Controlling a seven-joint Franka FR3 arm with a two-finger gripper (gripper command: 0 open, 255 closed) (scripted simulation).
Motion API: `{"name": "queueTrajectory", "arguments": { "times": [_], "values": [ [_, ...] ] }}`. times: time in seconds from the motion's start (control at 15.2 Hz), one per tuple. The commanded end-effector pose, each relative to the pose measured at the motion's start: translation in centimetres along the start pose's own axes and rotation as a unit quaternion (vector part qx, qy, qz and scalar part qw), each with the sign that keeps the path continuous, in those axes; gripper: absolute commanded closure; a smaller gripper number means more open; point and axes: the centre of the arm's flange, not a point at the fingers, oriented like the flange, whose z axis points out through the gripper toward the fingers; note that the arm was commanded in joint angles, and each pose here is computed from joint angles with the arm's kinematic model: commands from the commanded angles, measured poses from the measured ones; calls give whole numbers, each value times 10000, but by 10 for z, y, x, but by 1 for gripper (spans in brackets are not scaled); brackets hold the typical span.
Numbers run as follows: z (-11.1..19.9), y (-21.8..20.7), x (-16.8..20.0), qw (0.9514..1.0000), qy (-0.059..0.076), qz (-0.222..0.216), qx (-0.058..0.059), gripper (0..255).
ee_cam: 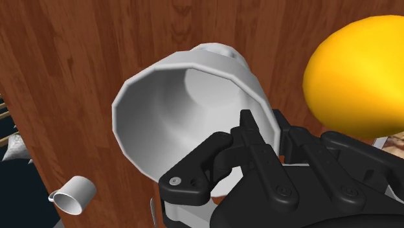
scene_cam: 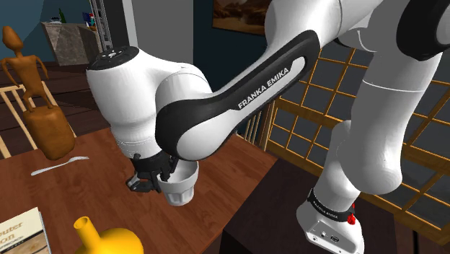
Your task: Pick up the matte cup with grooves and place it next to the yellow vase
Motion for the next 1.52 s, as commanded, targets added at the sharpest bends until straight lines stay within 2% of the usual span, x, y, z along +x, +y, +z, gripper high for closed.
{"name": "queueTrajectory", "arguments": {
  "times": [0.0,1.45],
  "values": [
    [10,-2,-1,10000,3,0,3,255],
    [124,-23,-12,10000,3,0,3,255]
  ]
}}
